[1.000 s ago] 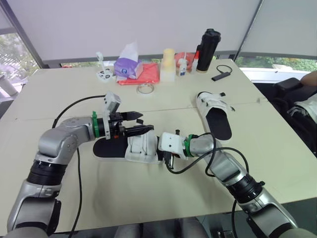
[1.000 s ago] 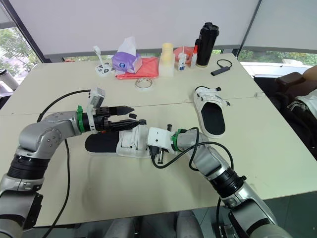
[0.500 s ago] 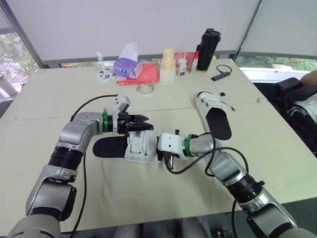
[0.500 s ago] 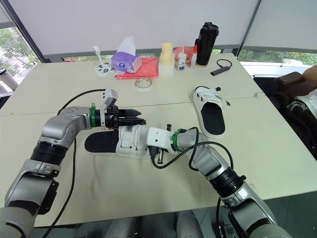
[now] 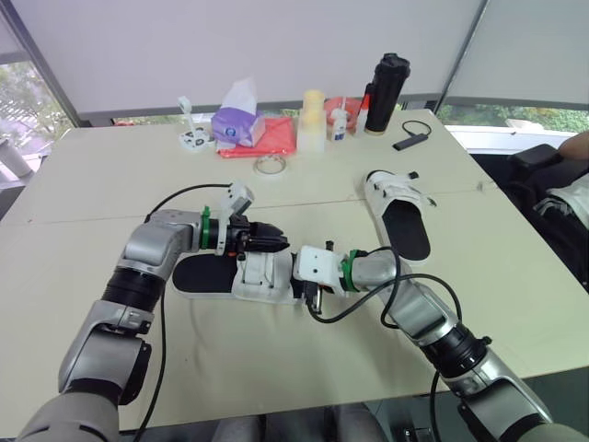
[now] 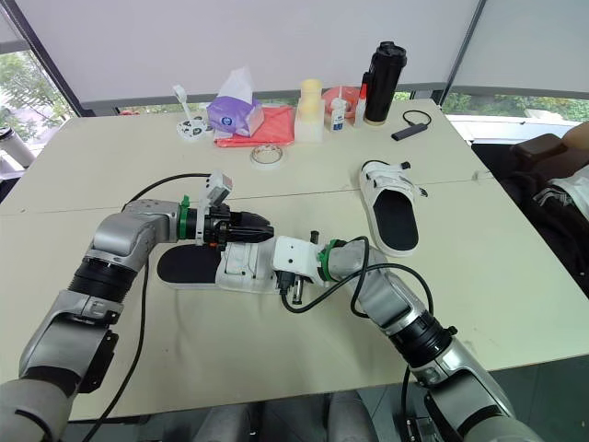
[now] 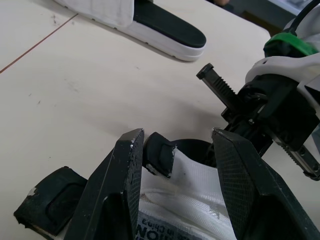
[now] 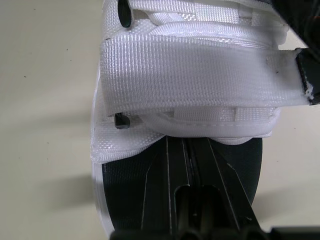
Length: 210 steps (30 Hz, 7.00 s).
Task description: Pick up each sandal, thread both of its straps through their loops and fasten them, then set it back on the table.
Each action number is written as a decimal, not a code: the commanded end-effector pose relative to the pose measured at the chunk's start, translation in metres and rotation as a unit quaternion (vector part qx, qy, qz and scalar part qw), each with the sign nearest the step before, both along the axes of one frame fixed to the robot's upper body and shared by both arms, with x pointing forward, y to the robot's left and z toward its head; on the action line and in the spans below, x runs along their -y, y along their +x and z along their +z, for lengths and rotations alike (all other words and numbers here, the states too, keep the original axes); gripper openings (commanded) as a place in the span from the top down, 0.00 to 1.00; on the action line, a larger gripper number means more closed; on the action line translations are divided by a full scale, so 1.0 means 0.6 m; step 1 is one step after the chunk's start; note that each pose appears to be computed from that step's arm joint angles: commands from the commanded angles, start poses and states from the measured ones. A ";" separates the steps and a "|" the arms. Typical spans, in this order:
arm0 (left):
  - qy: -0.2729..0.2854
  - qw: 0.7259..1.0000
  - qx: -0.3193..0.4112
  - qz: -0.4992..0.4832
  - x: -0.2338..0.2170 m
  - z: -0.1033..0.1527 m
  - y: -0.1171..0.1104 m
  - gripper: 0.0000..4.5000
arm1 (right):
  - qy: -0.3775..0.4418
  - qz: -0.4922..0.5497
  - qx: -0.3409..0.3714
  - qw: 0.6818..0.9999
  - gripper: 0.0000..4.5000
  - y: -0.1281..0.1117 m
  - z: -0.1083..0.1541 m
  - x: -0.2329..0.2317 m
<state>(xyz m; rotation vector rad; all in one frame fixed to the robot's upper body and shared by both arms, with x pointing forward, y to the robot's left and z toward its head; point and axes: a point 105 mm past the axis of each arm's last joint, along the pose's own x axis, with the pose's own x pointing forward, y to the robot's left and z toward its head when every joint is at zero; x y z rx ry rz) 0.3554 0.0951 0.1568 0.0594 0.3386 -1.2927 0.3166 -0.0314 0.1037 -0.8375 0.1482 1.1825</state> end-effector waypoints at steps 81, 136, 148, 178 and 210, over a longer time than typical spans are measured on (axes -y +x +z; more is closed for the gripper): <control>0.025 0.992 -0.127 0.006 0.030 0.007 0.005 0.54 | -0.022 -0.016 -0.030 0.999 1.00 -0.006 -0.033 0.011; -0.082 0.983 -0.133 0.099 -0.015 0.017 0.036 0.99 | -0.024 -0.015 -0.034 0.999 1.00 -0.011 -0.034 0.015; -0.029 0.963 -0.215 0.157 -0.024 -0.039 0.032 0.99 | -0.025 -0.016 -0.036 0.999 1.00 -0.015 -0.036 0.016; 0.012 0.925 -0.275 0.262 -0.068 -0.099 0.022 0.99 | -0.024 -0.013 -0.034 0.999 1.00 -0.010 -0.035 0.012; -0.144 0.957 -0.063 0.244 -0.084 0.078 0.082 0.01 | -0.024 -0.010 -0.029 0.999 1.00 -0.006 -0.030 0.010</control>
